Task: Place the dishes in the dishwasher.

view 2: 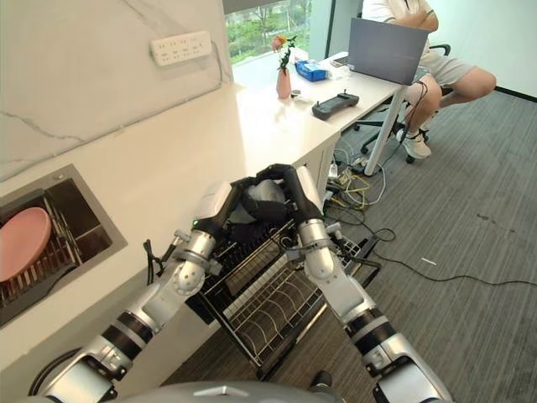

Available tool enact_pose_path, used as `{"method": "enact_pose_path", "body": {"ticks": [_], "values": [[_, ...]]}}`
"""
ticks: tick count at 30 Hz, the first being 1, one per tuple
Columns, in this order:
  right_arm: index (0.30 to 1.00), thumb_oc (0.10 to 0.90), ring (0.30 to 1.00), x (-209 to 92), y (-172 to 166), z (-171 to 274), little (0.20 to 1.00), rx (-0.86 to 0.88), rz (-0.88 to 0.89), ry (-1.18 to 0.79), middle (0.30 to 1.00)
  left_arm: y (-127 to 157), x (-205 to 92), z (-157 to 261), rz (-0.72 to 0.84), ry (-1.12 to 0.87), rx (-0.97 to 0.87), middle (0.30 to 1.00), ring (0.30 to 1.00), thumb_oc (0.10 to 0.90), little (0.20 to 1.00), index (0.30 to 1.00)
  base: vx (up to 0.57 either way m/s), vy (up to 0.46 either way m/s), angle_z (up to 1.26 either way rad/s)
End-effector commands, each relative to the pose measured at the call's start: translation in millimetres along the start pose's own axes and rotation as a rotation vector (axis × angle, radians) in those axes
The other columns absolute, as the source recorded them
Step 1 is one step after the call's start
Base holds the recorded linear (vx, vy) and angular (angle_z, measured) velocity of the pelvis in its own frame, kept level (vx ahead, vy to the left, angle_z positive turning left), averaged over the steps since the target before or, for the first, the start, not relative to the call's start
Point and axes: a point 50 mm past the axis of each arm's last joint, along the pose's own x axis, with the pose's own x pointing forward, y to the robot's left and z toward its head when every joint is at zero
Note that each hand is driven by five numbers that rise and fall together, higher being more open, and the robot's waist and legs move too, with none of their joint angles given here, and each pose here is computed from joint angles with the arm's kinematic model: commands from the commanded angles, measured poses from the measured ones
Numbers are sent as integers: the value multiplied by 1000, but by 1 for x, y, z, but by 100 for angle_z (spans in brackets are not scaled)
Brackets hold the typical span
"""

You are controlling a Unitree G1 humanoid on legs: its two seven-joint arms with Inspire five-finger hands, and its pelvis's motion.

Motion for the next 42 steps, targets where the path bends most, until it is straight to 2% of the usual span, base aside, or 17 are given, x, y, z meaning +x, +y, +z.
{"method": "enact_pose_path", "body": {"ticks": [1, 6, 17, 18, 19, 21, 22, 24, 26, 38, 42], "values": [[900, 800, 900, 14, -29, 6, 900, 65, -154, -27, 900, 62, 31, 48, 278, -272, -125, 300, 300, 400, 300, 300, 0, 0, 0], [900, 800, 900, 11, -32, 7, 900, 87, -159, -32, 900, 61, 31, 47, 286, -257, -147, 300, 300, 400, 300, 300, 0, 0, 0], [900, 800, 900, 6, -42, 18, 900, 282, -282, -102, 900, 55, 33, 49, 299, -244, -199, 300, 300, 400, 300, 300, 0, 0, 0], [900, 800, 900, 2, -43, 20, 900, 366, -321, -113, 900, 54, 33, 45, 333, -199, -272, 300, 300, 400, 300, 300, 0, 0, 0], [900, 800, 900, 2, -44, 19, 900, 367, -320, -112, 900, 54, 33, 45, 333, -198, -273, 300, 300, 400, 300, 300, 0, 0, 0], [900, 800, 900, -4, -42, 18, 900, 476, -333, -106, 900, 54, 33, 41, 371, -139, -407, 300, 300, 400, 300, 300, 0, 0, 0], [900, 800, 900, -4, -42, 18, 900, 478, -331, -105, 900, 54, 33, 41, 370, -138, -410, 300, 300, 400, 300, 300, 0, 0, 0], [900, 800, 900, -7, -37, 14, 900, 533, -307, -78, 900, 55, 35, 41, 385, -110, -547, 300, 300, 400, 300, 300, -1, -1, -2], [900, 800, 900, -9, -30, 10, 900, 559, -271, -46, 900, 57, 36, 43, 377, -115, -610, 300, 300, 400, 300, 300, -1, -1, -5], [900, 800, 900, -2, -5, 3, 900, 648, -158, 43, 900, 56, 41, 62, 303, -195, -607, 300, 300, 400, 300, 300, 0, 0, -1], [900, 800, 900, 1, 5, 2, 900, 737, -153, 86, 900, 52, 41, 67, 273, -208, -620, 300, 300, 400, 300, 300, 0, 0, 0]]}}
